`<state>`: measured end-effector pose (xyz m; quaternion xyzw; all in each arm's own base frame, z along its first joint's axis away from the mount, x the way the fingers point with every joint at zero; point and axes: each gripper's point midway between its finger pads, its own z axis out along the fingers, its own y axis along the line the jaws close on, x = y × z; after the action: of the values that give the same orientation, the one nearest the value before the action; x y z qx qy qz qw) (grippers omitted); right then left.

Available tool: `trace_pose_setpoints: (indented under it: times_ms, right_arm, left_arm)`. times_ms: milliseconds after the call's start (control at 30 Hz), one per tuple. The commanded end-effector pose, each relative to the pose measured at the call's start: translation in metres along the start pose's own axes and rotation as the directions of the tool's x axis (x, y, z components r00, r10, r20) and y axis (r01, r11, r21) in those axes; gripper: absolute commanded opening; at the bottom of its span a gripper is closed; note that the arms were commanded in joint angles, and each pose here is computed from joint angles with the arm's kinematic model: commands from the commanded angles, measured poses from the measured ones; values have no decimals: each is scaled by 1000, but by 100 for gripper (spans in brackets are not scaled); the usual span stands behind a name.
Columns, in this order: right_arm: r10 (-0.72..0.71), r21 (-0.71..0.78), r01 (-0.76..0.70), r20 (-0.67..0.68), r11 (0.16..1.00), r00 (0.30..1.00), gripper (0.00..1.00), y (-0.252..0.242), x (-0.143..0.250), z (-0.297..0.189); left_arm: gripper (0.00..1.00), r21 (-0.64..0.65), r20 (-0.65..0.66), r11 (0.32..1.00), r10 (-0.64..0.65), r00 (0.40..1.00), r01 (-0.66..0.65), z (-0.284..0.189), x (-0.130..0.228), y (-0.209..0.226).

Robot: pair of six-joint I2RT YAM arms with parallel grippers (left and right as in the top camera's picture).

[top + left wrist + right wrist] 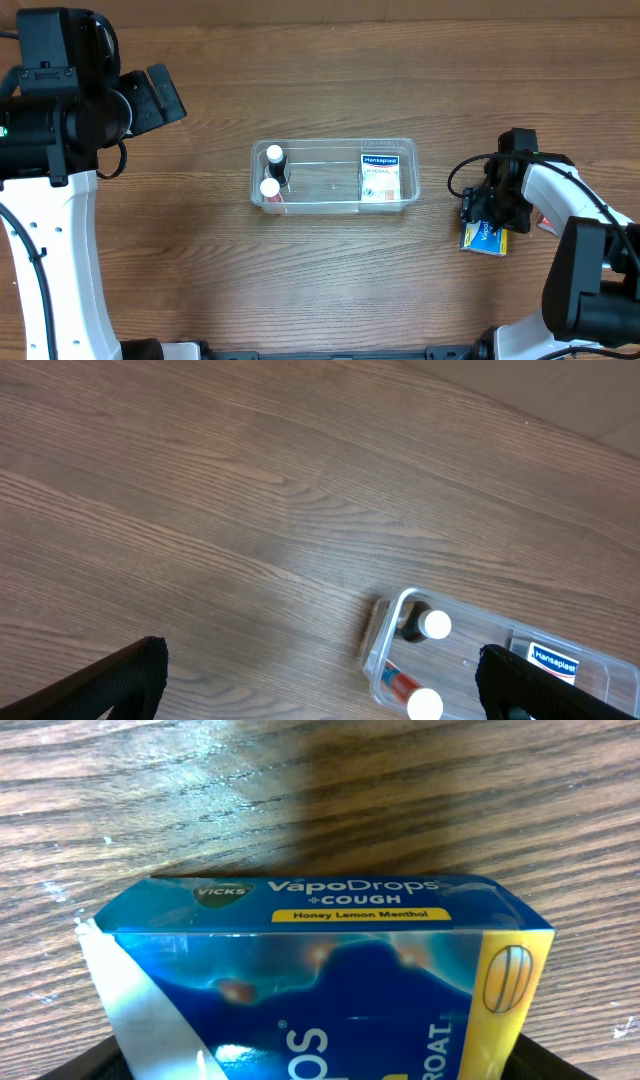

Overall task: Pack container
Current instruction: 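Move the right gripper to the blue VapoDrops box and grasp it, then place the VapoDrops box into the container's middle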

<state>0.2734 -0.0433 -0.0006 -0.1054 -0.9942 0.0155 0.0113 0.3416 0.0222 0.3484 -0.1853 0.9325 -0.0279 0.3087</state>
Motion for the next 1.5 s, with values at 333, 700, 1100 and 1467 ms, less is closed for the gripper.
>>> trace_pose_setpoints:
  times_ms: [333,700,1100,1467]
  right_arm:
    - [-109,-70,149,399,986,910,74,73,-71,-185]
    - [-195,-217,347,515,912,834,76,229,-32,-241]
    - [-212,-210,283,306,936,928,75,298,1,-153]
    - [-229,-131,254,182,958,956,76,304,-3,-83]
  left_arm:
    - [100,-68,-36,993,94,995,-97,1,7,14]
    - [100,-97,-285,964,213,935,-249,54,56,31]
    - [100,-94,-308,964,211,928,-250,72,59,30]
    - [100,-83,-305,966,211,929,-247,73,59,28]
